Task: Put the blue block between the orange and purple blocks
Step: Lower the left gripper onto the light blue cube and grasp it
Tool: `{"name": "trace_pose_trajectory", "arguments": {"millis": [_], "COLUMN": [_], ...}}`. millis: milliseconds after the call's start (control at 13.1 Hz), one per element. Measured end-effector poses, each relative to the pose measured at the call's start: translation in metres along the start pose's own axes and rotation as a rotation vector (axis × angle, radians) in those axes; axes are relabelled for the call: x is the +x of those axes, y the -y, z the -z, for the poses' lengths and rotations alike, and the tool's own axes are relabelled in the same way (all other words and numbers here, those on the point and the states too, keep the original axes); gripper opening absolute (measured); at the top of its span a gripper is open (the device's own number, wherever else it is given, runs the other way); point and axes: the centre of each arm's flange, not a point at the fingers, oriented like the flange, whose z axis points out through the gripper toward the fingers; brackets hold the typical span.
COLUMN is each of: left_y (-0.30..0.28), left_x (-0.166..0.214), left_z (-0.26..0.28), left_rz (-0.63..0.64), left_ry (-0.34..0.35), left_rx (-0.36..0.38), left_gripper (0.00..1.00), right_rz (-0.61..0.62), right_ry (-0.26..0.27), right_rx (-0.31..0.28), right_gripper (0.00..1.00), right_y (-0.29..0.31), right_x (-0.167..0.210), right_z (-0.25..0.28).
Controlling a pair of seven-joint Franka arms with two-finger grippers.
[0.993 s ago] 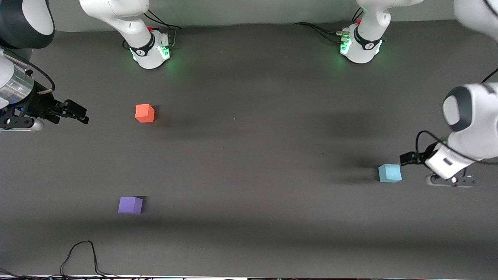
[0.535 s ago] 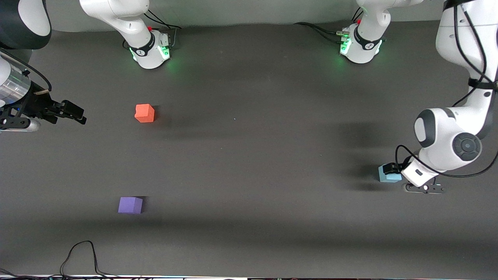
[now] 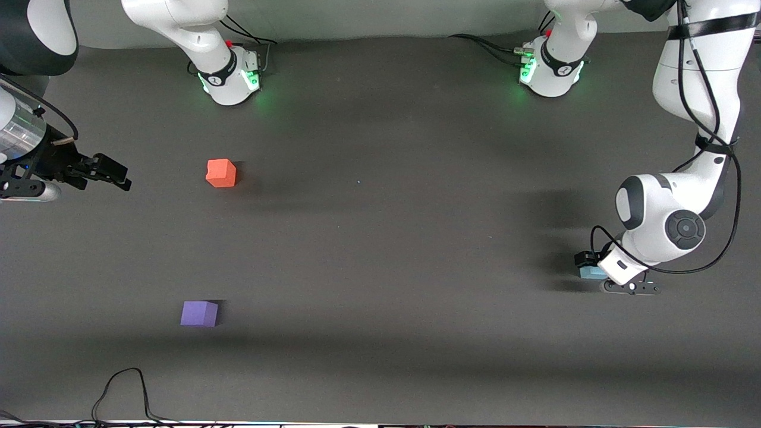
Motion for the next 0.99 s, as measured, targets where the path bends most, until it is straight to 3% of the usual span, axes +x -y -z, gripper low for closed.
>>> {"name": "trace_pose_trajectory", "arguments": {"millis": [153, 458, 764, 993], "left_y": [0.001, 0.014, 0.029, 0.008], "left_x": [0.000, 0.006, 0.009, 0.002], "left_z": [0.001, 0.019, 0.141, 0.244], "left_rz": [0.001, 0.021, 0.037, 0.031], "left_ry": [-0.001, -0.009, 0.083, 0.147], "left_rx": [0.000, 0.002, -0.008, -0.020], "left_gripper": [0.56, 0.56, 0.56, 0.53], "right_rz": [0.000, -0.005, -0.006, -0.006], "right_ry": [-0.001, -0.001, -0.010, -0.010], "right_rx": [0.000, 0.000, 0.001, 0.001], "right_gripper": [1.00, 1.00, 1.00, 1.00], "right_y": [0.000, -0.003, -0.004, -0.004], "right_x": [0.000, 0.000, 0.001, 0.001], "right_z": [-0.001, -0.003, -0.004, -0.004]}}
